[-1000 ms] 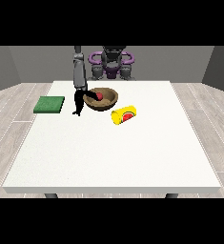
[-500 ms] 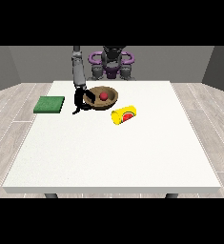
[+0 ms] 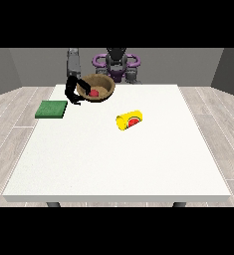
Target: Pick the cup and pour the ball into the bowl, then pick the bowl and place it on the pad
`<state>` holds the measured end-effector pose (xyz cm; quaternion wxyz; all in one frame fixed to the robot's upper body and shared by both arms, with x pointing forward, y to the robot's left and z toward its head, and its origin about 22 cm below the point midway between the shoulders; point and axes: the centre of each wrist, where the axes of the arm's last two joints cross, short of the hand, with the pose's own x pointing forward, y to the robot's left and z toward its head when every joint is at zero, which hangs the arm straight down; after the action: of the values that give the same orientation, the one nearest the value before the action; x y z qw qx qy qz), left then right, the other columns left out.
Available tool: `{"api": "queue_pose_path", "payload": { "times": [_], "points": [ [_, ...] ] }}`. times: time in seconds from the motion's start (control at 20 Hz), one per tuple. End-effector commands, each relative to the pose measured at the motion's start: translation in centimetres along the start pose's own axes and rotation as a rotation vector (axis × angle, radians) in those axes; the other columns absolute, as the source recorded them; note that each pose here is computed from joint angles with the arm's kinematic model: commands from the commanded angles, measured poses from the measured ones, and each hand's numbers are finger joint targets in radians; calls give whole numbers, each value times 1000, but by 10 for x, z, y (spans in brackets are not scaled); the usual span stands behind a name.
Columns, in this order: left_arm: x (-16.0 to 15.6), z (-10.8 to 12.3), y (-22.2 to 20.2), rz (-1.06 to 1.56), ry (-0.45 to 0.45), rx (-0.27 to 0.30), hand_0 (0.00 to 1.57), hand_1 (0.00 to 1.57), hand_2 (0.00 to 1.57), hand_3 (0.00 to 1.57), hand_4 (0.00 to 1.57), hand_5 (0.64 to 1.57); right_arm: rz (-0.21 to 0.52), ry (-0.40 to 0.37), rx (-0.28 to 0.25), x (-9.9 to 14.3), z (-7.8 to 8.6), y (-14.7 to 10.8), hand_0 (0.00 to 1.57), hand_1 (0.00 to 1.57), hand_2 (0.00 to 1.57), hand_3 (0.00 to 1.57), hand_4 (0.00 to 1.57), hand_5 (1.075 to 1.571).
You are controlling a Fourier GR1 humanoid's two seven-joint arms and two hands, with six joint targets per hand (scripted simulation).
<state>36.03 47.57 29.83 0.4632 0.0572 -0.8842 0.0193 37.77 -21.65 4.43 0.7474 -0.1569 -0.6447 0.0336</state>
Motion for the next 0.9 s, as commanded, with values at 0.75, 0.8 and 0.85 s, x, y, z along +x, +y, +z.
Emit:
{"api": "queue_pose_path", "payload": {
  "times": [0.75,0.8,0.85],
  "points": [
    [35,1,16,-49,-120,68,0,0,0,0,0,1535,57,-75,-56,8,-31,-144,1571,1571,1571,1571,1297,1534],
    [27,0,3,-56,-102,39,0,0,0,0,0,1532,47,-68,-70,8,-30,-172,1571,1571,1571,1571,1311,1534],
    [37,9,29,-72,-116,39,0,0,0,0,0,1533,73,-90,-76,13,-27,-180,1571,1571,1571,1483,1309,1532]
  ]
}}
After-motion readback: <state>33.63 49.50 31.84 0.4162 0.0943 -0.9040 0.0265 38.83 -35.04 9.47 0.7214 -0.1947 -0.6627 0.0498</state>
